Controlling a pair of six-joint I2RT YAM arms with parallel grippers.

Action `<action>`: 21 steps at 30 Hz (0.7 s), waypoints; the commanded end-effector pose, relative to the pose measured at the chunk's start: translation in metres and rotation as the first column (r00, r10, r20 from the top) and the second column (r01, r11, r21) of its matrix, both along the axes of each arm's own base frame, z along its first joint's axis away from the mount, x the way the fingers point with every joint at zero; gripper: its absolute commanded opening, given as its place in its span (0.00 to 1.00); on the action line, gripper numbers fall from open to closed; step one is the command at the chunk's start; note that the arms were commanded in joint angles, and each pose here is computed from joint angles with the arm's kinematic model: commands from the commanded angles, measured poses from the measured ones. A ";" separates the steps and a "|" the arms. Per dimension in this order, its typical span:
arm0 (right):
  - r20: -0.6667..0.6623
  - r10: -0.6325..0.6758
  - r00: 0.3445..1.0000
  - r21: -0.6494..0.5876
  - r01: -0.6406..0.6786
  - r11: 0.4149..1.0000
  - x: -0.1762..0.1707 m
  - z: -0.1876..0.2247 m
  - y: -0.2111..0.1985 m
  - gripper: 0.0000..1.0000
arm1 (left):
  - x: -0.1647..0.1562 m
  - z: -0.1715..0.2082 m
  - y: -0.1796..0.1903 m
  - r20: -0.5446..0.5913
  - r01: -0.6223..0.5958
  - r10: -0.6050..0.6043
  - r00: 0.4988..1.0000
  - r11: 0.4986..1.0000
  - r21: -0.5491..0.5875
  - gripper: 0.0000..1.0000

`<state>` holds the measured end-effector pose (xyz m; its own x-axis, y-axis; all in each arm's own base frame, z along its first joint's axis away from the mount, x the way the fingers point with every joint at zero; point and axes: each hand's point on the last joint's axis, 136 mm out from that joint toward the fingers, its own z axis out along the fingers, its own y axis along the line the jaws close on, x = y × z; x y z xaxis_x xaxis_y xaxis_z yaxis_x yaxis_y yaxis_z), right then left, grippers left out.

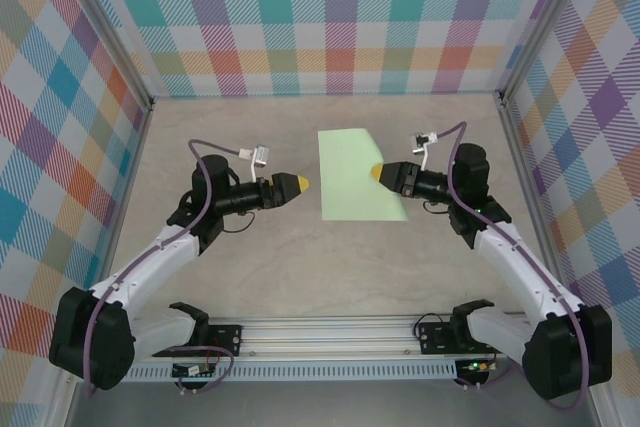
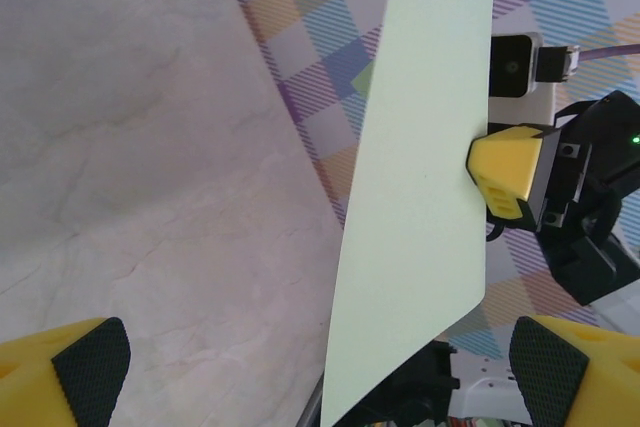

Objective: Fold a paper plane with a square sheet of paper (fold left side to right side)
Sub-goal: Place a square sheet of paper at the center of the table.

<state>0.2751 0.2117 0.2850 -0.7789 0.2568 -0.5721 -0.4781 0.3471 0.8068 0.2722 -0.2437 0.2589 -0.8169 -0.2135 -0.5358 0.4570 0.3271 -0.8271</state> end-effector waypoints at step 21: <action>-0.011 -0.078 0.997 -0.127 0.076 0.989 -0.005 -0.001 -0.007 0.63 | 0.008 0.003 -0.048 -0.005 0.064 -0.064 0.998 0.998 0.021 0.10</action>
<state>0.2682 0.2156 0.2864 -0.8121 0.2603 -0.5222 -0.4180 0.3648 0.8320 0.2752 -0.2925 0.2683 -0.8367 -0.1463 -0.5277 0.4811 0.2637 -0.8361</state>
